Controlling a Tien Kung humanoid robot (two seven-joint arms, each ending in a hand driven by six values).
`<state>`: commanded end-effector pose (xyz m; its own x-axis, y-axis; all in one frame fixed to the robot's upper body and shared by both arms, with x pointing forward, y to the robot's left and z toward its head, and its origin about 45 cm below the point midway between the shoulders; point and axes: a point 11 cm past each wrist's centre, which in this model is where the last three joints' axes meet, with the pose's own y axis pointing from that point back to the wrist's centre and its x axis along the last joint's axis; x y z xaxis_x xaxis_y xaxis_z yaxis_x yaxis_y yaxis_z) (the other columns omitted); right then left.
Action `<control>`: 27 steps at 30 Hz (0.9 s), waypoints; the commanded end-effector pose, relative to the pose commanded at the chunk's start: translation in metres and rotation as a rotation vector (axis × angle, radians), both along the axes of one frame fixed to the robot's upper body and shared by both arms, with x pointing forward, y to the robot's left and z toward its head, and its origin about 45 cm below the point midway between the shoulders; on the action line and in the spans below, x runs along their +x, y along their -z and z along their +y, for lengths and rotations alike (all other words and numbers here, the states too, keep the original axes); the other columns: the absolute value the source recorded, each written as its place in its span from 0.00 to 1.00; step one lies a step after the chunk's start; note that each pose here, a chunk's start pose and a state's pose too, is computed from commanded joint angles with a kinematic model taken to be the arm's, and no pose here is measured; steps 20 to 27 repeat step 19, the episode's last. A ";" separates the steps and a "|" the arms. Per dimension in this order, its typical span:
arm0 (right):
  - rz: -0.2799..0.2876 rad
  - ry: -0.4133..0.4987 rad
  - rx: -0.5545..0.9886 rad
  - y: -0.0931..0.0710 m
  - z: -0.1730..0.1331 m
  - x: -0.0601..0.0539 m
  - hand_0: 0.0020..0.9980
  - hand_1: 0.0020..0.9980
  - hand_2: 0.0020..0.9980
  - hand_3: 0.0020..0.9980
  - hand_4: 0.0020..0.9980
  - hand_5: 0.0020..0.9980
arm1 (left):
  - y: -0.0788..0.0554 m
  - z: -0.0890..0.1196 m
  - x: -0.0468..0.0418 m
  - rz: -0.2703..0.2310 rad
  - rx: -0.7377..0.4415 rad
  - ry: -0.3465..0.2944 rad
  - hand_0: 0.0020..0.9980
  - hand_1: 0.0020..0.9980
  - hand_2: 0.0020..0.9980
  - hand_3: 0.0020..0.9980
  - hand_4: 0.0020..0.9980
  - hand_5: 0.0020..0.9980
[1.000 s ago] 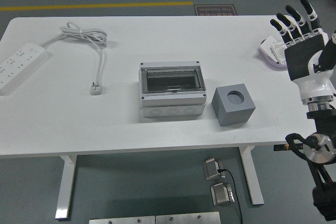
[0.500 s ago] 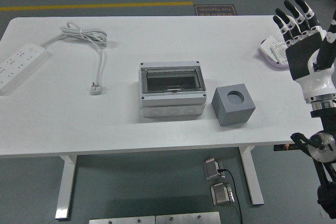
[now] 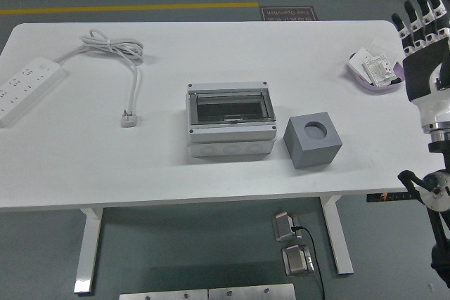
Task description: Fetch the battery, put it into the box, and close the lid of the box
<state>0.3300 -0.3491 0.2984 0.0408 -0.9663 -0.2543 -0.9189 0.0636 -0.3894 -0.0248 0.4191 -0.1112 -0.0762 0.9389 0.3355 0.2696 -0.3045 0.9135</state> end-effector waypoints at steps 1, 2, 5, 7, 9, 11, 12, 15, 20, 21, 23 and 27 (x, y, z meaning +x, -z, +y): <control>-0.001 0.012 -0.004 -0.001 -0.002 0.000 0.99 1.00 1.00 0.97 1.00 0.81 | 0.000 0.001 0.0001 0.000 0.001 0.000 0.70 0.69 0.72 0.80 0.89 0.58; -0.001 0.021 -0.009 -0.001 -0.004 0.000 0.97 1.00 1.00 1.00 1.00 0.86 | 0.000 0.001 0.0000 0.000 0.002 0.001 0.70 0.69 0.72 0.80 0.89 0.58; 0.005 0.044 -0.029 -0.003 -0.009 -0.001 0.97 1.00 1.00 1.00 1.00 0.86 | -0.001 0.003 -0.0010 0.003 0.005 0.000 0.70 0.69 0.72 0.80 0.89 0.58; 0.010 0.061 -0.047 -0.003 -0.011 -0.001 0.97 1.00 1.00 1.00 1.00 0.86 | -0.001 0.003 -0.0017 0.005 0.006 0.000 0.70 0.69 0.72 0.80 0.89 0.58; 0.015 0.086 -0.071 -0.005 -0.014 -0.001 0.91 0.99 1.00 1.00 1.00 0.89 | -0.001 0.002 -0.0019 0.005 0.005 -0.001 0.70 0.69 0.72 0.80 0.89 0.58; 0.019 0.117 -0.099 -0.007 -0.018 -0.001 0.91 0.99 1.00 1.00 1.00 0.89 | -0.001 0.002 -0.0014 0.004 0.004 -0.001 0.70 0.69 0.72 0.80 0.89 0.58; 0.021 0.133 -0.117 -0.008 -0.020 -0.001 0.91 0.99 1.00 1.00 1.00 0.89 | 0.000 0.001 -0.0010 0.002 0.003 -0.001 0.70 0.69 0.72 0.80 0.89 0.58; 0.026 0.141 -0.169 -0.011 -0.021 -0.001 0.89 0.94 1.00 1.00 1.00 0.90 | 0.000 0.000 0.0002 -0.003 0.005 0.000 0.70 0.69 0.72 0.80 0.89 0.58; 0.051 0.103 -0.203 -0.008 -0.018 0.002 0.89 0.94 1.00 1.00 1.00 0.90 | 0.000 0.000 0.0013 -0.013 0.015 -0.002 0.70 0.69 0.72 0.80 0.89 0.58; 0.051 0.103 -0.203 -0.008 -0.018 0.002 0.89 0.94 1.00 1.00 1.00 0.90 | 0.000 0.000 0.0013 -0.013 0.015 -0.002 0.70 0.69 0.72 0.80 0.89 0.58; 0.051 0.103 -0.203 -0.008 -0.018 0.002 0.89 0.94 1.00 1.00 1.00 0.90 | 0.000 0.000 0.0013 -0.013 0.015 -0.002 0.70 0.69 0.72 0.80 0.89 0.58; 0.051 0.103 -0.203 -0.008 -0.018 0.002 0.89 0.94 1.00 1.00 1.00 0.90 | 0.000 0.000 0.0013 -0.013 0.015 -0.002 0.70 0.69 0.72 0.80 0.89 0.58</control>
